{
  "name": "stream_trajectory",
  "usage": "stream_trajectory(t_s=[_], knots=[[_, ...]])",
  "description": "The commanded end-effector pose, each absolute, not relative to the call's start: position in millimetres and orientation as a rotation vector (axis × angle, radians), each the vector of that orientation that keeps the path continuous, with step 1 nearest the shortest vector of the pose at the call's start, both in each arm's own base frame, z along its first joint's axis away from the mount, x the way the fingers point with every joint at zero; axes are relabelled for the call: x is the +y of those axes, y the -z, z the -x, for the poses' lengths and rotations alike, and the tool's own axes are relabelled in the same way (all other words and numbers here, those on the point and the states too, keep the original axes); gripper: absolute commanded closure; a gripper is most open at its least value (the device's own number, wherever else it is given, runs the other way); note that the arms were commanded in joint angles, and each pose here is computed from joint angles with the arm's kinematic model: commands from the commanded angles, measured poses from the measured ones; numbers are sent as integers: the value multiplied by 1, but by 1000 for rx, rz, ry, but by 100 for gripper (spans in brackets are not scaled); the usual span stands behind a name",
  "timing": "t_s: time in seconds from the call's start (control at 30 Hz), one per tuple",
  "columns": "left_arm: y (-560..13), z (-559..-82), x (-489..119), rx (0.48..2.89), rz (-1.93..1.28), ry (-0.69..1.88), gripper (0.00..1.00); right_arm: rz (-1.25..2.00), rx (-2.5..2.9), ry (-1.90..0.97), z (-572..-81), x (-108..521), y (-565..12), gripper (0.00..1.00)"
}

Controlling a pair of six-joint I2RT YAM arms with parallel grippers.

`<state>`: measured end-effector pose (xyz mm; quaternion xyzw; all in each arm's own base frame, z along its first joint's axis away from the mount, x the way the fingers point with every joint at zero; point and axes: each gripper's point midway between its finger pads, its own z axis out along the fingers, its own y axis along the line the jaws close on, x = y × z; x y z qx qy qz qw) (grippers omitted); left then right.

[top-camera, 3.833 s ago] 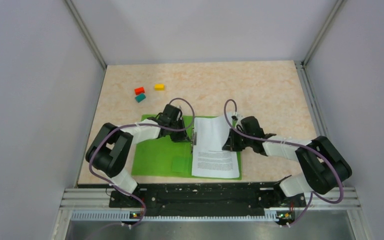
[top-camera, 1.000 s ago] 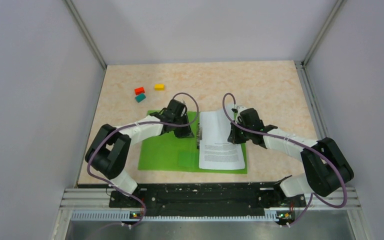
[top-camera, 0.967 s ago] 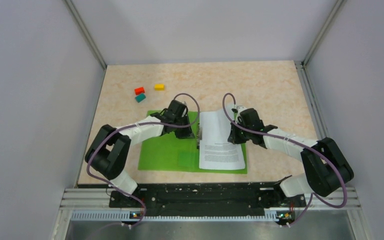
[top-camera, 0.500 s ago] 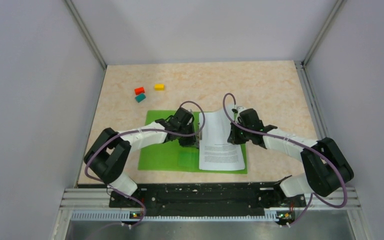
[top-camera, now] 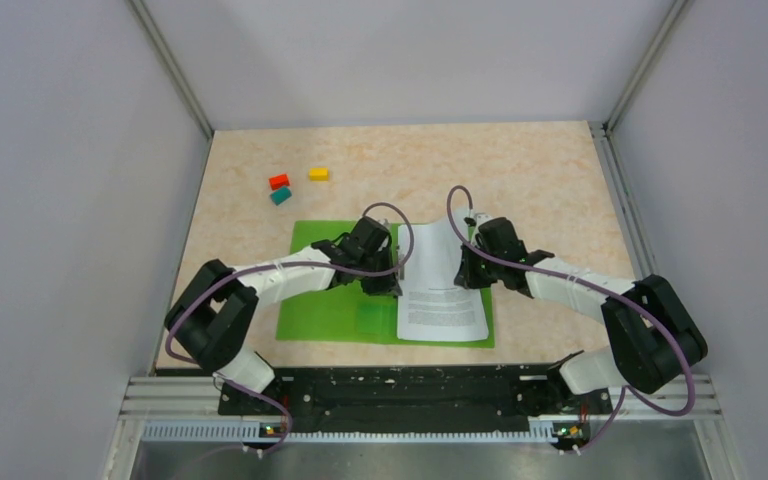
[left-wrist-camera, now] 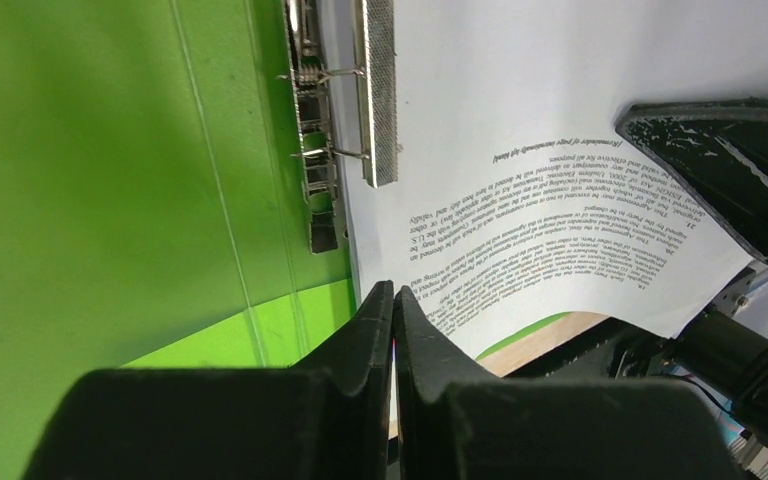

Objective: Put the files into the folder

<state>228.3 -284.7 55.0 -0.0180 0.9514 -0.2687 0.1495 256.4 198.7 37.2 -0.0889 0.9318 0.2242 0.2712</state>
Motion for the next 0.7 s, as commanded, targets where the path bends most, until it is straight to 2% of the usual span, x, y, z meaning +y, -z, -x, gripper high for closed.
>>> stream_trajectory(t_s=[0.0,0.33,0.67], knots=[[-64,-228,-297,2687,41,828,94,238,2450,-622,-268,209,-49,100],[-41,-223,-296,2712,95,789,100,229,2457,-627,-266,209,-46,100],[-17,-220,-289,2748,151,734,100,230,2467,-635,-263,209,-42,100]])
